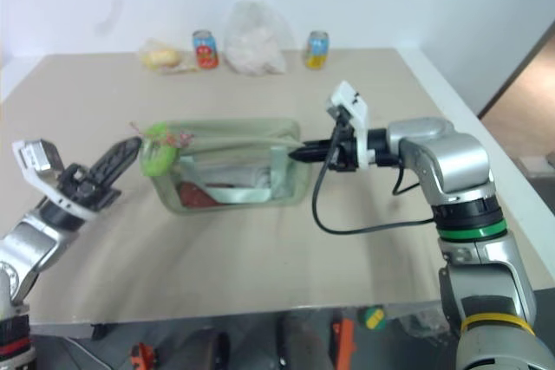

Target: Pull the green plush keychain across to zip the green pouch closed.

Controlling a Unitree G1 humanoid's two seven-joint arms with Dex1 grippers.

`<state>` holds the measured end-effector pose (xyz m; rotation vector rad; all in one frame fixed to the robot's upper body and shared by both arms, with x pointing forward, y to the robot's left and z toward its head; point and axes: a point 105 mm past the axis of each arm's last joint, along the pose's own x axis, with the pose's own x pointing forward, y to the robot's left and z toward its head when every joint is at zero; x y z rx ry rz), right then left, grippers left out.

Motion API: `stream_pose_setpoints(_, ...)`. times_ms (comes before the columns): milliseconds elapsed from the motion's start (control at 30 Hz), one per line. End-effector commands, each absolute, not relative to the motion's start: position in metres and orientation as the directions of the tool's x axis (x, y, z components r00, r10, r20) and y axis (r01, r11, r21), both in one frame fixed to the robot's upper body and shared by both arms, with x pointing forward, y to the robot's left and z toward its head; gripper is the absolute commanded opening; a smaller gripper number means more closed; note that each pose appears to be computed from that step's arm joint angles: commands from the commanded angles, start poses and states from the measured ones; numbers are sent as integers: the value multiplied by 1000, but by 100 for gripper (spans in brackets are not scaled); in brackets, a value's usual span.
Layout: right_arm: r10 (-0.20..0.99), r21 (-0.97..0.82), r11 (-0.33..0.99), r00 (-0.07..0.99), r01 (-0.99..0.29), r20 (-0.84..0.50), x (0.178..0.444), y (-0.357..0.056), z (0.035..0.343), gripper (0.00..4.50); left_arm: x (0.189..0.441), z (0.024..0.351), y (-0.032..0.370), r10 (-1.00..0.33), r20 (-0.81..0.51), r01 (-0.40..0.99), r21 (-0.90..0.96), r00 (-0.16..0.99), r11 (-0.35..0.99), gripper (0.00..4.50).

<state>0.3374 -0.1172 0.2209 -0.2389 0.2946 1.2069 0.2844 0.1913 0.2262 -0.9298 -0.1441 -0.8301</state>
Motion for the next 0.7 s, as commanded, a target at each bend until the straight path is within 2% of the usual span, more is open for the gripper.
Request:
stream_pose_setpoints(33,880,-48,337,333,-940,-338,337,-116,228,0,282,268,173,-598,551,793,-547,582,268,5)
stream_pose_setpoints(133,882,-49,338,334,-940,-333,337,-116,229,0,284,286,162,-615,586,832,-505,527,232,5)
stream_pose_setpoints(333,880,-48,349,345,-936,-326,336,-117,229,0,289,290,156,-640,580,845,-484,504,228,5)
stream_pose_setpoints(533,880,-44,349,344,-936,-327,332,-118,227,0,285,292,184,-597,581,826,-476,553,302,5)
stream_pose_setpoints(633,881,-43,349,344,-936,-327,332,-118,226,0,281,291,198,-586,575,817,-467,571,339,84)
stream_pose_setpoints(700,881,-41,350,343,-936,-327,332,-118,226,0,278,284,200,-602,534,802,-461,593,381,153)
